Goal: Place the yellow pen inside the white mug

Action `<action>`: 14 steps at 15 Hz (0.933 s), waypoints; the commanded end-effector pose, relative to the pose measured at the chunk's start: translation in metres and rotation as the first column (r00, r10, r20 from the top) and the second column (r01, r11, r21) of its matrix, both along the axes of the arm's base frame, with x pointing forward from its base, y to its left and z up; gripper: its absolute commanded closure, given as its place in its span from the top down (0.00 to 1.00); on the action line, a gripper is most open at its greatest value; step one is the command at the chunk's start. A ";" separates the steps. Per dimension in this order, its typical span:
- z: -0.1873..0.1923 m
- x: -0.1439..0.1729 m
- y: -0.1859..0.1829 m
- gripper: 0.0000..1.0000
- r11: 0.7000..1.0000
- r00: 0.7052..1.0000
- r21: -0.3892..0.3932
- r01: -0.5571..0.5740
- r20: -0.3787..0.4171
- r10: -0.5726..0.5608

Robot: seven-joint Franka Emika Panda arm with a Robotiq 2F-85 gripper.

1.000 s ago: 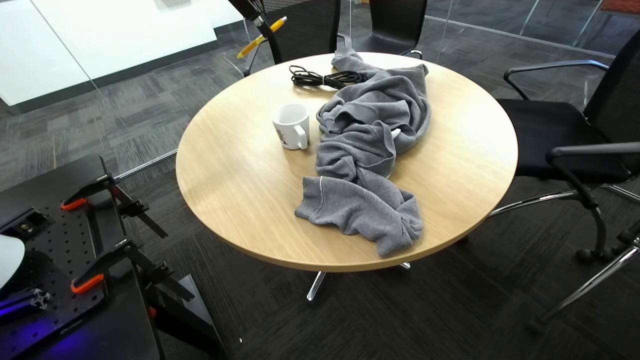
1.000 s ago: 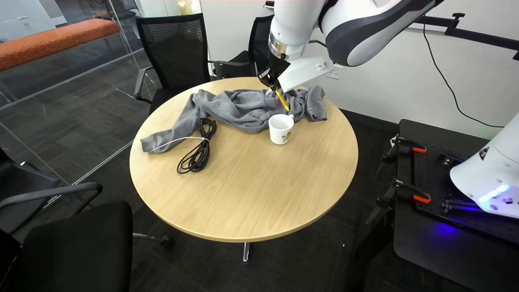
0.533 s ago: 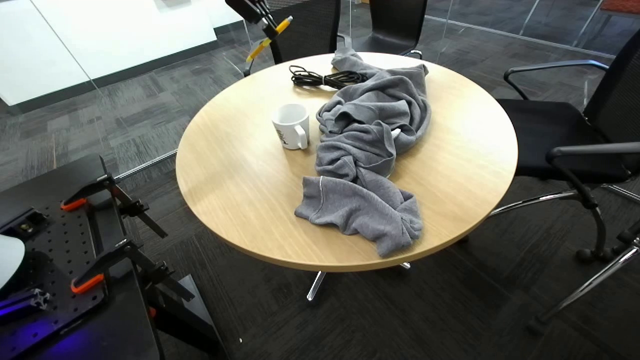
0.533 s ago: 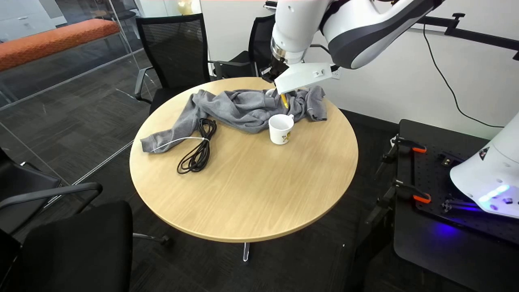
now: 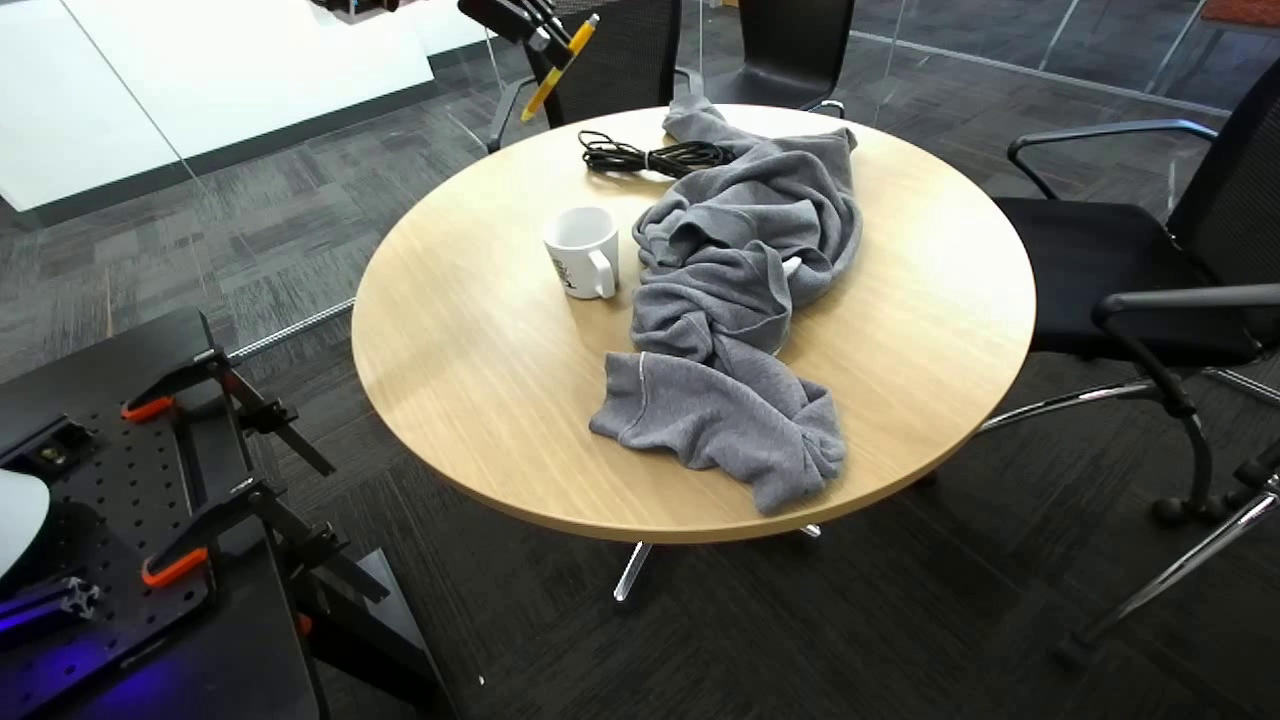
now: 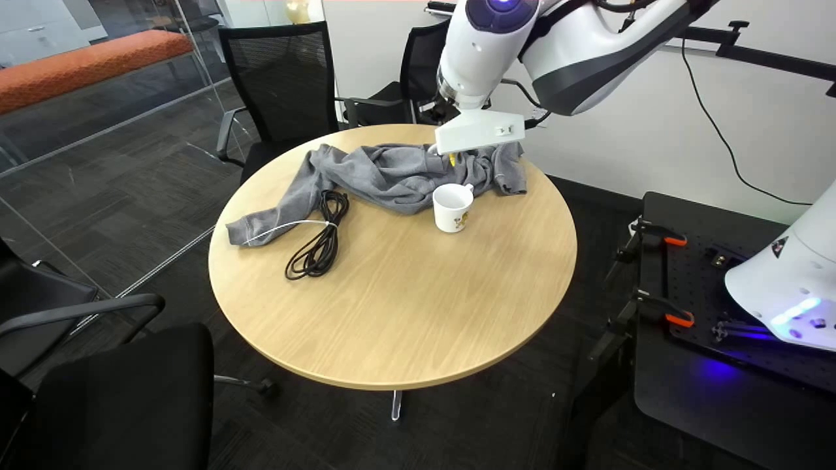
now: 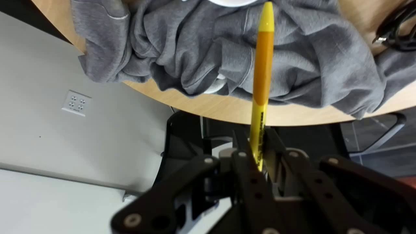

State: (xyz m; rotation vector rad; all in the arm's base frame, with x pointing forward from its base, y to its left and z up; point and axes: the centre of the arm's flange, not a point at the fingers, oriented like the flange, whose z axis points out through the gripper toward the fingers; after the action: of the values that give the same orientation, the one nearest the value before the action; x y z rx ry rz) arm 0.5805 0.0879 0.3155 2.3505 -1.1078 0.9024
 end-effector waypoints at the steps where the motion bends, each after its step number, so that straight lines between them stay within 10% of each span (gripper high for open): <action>1: -0.015 -0.002 0.011 0.04 0.988 0.986 -0.098 0.116 0.131 -0.103; 14: -0.077 -0.018 0.010 0.04 0.930 0.922 -0.169 0.328 0.271 -0.276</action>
State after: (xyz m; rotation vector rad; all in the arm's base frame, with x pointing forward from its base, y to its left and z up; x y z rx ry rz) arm 0.5577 0.1056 0.2470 1.9030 -1.3141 1.1138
